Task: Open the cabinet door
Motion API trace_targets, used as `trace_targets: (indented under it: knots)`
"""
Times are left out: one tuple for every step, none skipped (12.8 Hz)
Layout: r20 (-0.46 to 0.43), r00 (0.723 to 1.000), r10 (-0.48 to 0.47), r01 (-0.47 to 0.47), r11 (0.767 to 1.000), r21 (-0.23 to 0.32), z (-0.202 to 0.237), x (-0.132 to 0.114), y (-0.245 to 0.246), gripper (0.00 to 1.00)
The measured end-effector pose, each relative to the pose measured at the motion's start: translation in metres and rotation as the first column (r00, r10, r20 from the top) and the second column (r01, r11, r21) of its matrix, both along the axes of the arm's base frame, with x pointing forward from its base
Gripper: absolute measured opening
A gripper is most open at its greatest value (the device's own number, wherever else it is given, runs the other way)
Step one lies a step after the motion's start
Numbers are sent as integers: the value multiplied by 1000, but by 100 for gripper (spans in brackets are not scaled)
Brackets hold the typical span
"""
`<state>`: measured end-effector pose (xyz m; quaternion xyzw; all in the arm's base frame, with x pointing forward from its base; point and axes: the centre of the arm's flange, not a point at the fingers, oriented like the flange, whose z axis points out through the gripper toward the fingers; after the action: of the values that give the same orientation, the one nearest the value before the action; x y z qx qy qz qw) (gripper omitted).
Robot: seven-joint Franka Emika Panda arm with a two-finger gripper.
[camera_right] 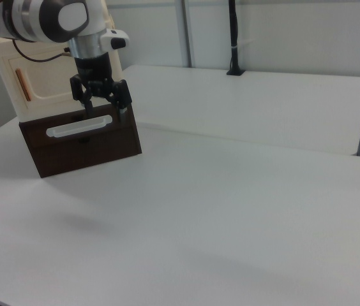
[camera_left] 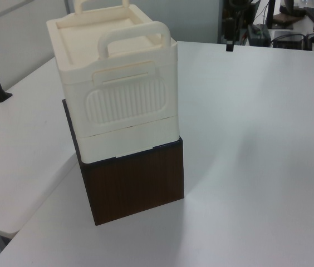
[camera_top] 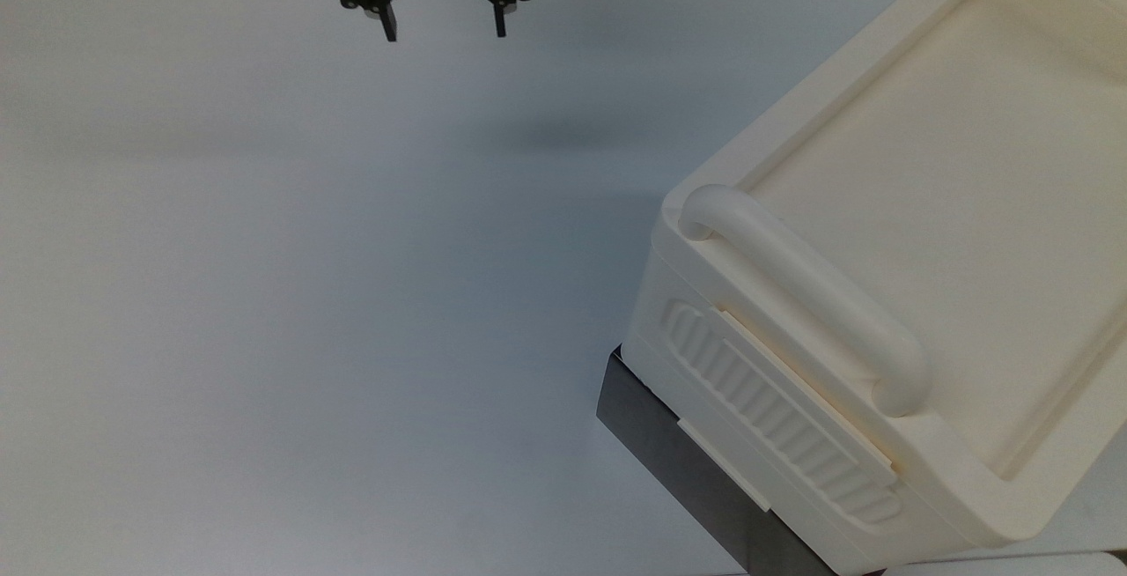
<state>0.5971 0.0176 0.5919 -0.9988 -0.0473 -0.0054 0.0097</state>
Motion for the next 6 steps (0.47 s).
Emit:
trace_targets:
  knots:
    - [24,999,28,-28,1000,8,3,2,13,100]
    - [45,997,56,-56,998,10,8,3,29,100]
    - [62,994,90,-91,996,10,13,1,50,100]
    - [97,987,129,-130,991,11,22,0,74,100]
    - [144,976,162,-165,986,12,30,0,96,100]
    - [185,964,193,-198,980,13,37,-1,117,100]
